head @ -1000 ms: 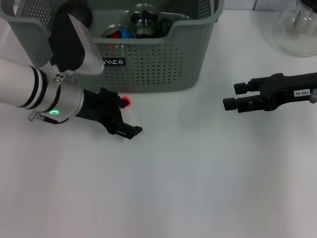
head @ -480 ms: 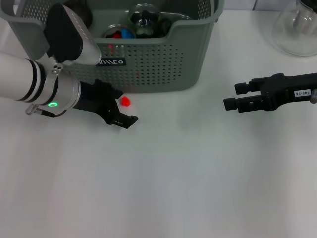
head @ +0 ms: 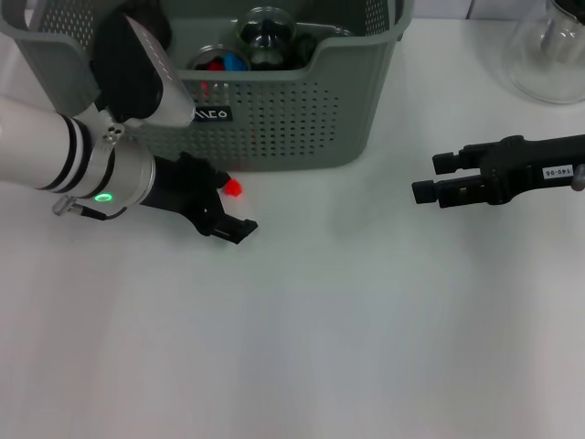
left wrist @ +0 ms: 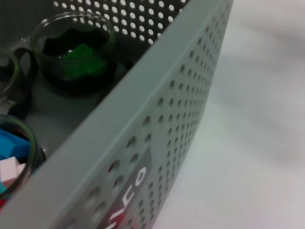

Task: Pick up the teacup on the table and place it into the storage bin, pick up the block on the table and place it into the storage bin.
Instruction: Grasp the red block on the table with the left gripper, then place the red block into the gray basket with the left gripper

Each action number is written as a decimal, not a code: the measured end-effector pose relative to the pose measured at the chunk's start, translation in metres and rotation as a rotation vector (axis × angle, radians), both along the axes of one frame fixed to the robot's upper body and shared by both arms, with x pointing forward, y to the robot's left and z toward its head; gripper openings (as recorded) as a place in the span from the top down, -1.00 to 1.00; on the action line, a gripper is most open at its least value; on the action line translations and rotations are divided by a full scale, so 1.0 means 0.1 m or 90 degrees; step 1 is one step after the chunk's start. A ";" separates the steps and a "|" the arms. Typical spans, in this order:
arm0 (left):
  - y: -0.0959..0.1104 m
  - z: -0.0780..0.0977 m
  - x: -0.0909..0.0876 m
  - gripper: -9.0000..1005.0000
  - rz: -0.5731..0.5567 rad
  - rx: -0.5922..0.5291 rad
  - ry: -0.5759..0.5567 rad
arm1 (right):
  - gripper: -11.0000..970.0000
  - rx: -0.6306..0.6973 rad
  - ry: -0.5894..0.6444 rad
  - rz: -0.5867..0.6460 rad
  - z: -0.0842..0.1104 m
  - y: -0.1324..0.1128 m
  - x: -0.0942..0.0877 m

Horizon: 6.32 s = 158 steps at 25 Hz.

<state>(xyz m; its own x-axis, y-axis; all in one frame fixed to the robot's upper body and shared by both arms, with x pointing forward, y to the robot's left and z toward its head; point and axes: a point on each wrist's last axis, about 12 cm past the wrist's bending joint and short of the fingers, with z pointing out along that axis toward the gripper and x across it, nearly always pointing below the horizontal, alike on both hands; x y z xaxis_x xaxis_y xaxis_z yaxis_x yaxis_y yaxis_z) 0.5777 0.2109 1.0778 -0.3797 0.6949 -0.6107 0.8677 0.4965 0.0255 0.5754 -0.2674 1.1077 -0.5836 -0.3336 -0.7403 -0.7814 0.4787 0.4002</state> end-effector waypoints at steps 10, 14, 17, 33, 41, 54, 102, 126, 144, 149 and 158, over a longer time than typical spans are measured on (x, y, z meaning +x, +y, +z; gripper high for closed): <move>-0.01 -0.01 0.01 -0.71 0.004 0.002 -0.004 | -0.64 0.000 0.000 0.000 -0.01 0.00 -0.01; -0.03 -0.01 0.01 -0.71 -0.004 0.003 -0.004 | -0.65 0.000 0.000 0.000 -0.01 0.00 -0.01; -0.05 -0.01 0.01 -0.71 -0.009 0.005 -0.005 | -0.65 0.000 0.000 0.000 0.00 0.00 0.00; -0.16 0.04 -0.02 -0.71 -0.053 0.005 0.006 | -0.64 0.000 -0.002 0.000 0.00 0.00 0.00; -0.14 0.09 0.00 -0.71 -0.026 -0.005 0.003 | -0.64 0.000 -0.001 0.000 0.00 0.00 0.00; -0.18 0.08 0.02 -0.71 0.007 -0.006 0.016 | -0.64 -0.001 -0.004 0.002 0.00 0.00 0.00; -0.33 0.02 0.01 -0.41 -0.025 0.025 -0.011 | -0.64 0.002 -0.004 -0.002 -0.01 -0.01 -0.01; -0.34 -0.02 0.04 0.09 -0.019 0.029 -0.012 | -0.64 0.001 -0.006 -0.001 0.00 -0.01 -0.01; -0.05 0.80 -0.31 0.61 -0.111 -0.269 0.125 | -0.65 0.000 -0.007 -0.001 0.01 -0.04 -0.02; 0.23 1.31 -0.28 0.61 -0.133 -0.432 0.055 | -0.64 -0.002 -0.012 0.002 0.01 -0.04 -0.01; 0.18 1.49 0.48 0.60 0.133 -0.219 -0.034 | -0.64 -0.001 -0.014 0.009 0.02 0.00 0.00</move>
